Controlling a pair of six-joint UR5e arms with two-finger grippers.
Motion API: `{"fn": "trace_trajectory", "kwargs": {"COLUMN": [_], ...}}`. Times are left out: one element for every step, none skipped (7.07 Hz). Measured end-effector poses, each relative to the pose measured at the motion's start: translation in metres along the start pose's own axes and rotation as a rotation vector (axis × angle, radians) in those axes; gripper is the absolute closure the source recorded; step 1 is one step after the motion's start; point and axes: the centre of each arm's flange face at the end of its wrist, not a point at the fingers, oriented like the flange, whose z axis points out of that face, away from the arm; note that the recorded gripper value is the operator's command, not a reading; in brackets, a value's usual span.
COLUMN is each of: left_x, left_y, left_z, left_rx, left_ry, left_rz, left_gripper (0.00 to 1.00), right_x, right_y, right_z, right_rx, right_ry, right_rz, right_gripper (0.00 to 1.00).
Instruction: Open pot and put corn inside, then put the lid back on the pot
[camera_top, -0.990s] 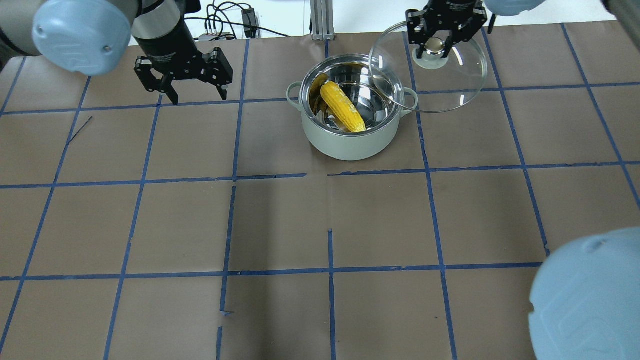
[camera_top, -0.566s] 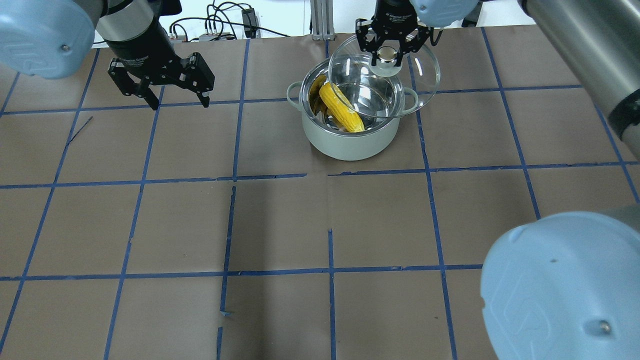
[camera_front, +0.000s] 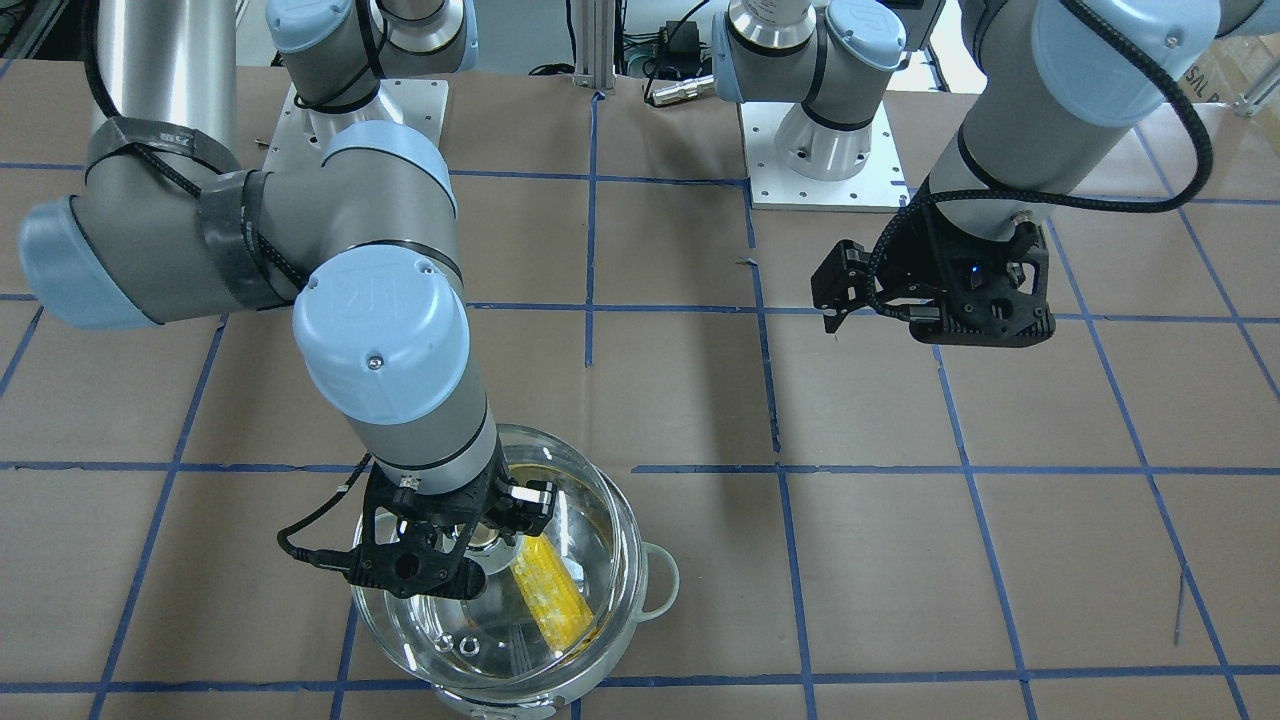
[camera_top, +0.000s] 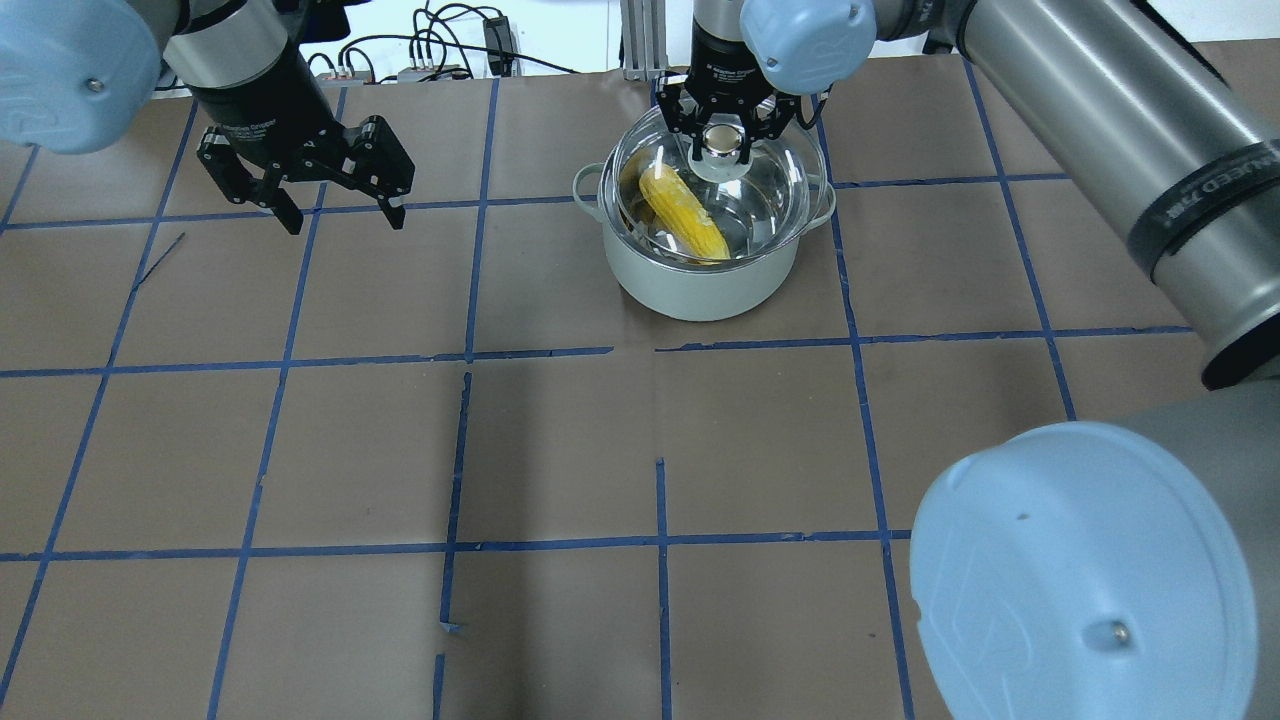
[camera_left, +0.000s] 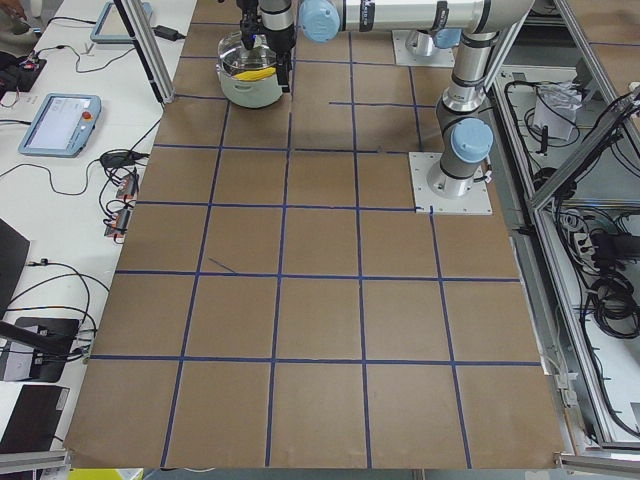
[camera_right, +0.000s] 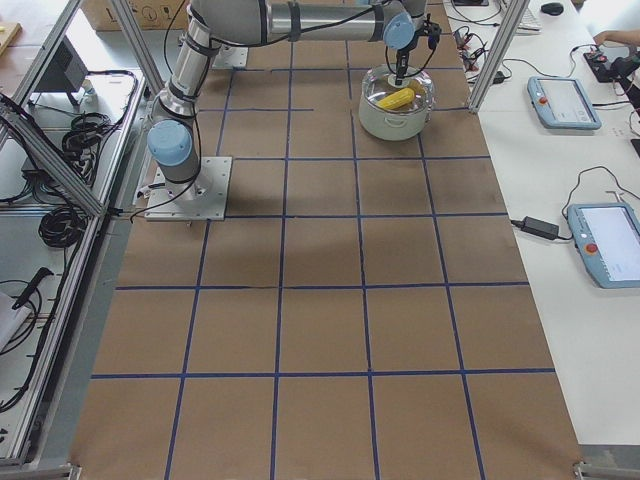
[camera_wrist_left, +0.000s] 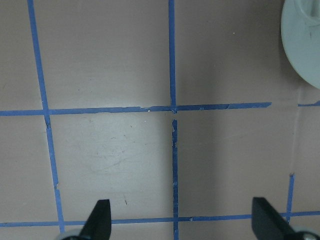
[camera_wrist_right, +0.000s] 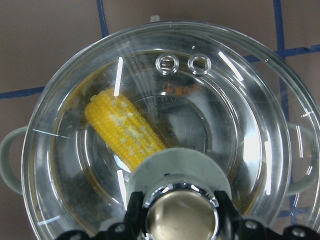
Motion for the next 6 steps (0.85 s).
{"fn": "trace_trajectory", "kwargs": {"left_x": [0.0008,0.0009,0.0001,-0.0001,-0.0003,-0.0001], "left_y": [0.0016,0.0051,0.0080,0.0092,0.0096,0.0096], "left_z": [-0.0045,-0.0073,-0.0093,-0.0108,-0.0116,-0.0114], "left_rx": [-0.005,-0.027,-0.048,-0.056,-0.058,-0.059], "left_ry": [-0.001,-0.002,-0.002,-0.001,0.000,0.002], "left_rz": [0.002,0.001,0.000,-0.001,-0.002,-0.002], "left_gripper": [0.00,0.00,0.00,0.00,0.00,0.00], "right_x": [-0.0028,-0.0039,-0.0043,-0.0050,-0.0058,-0.0068], "right_y": [-0.0014,-0.0023,-0.0022,-0.0017,-0.0017,-0.0018], "right_z": [0.0028,0.0051,0.0067,0.0082,0.0097,0.0111], "right_rx": [0.008,0.011,0.011,0.008,0.005,0.003], "right_ry": [-0.005,-0.005,-0.004,-0.005,-0.007,-0.009], "right_rz": [-0.001,-0.001,0.000,0.000,0.002,0.003], "right_gripper": [0.80,0.80,0.80,0.80,0.80,0.80]}}
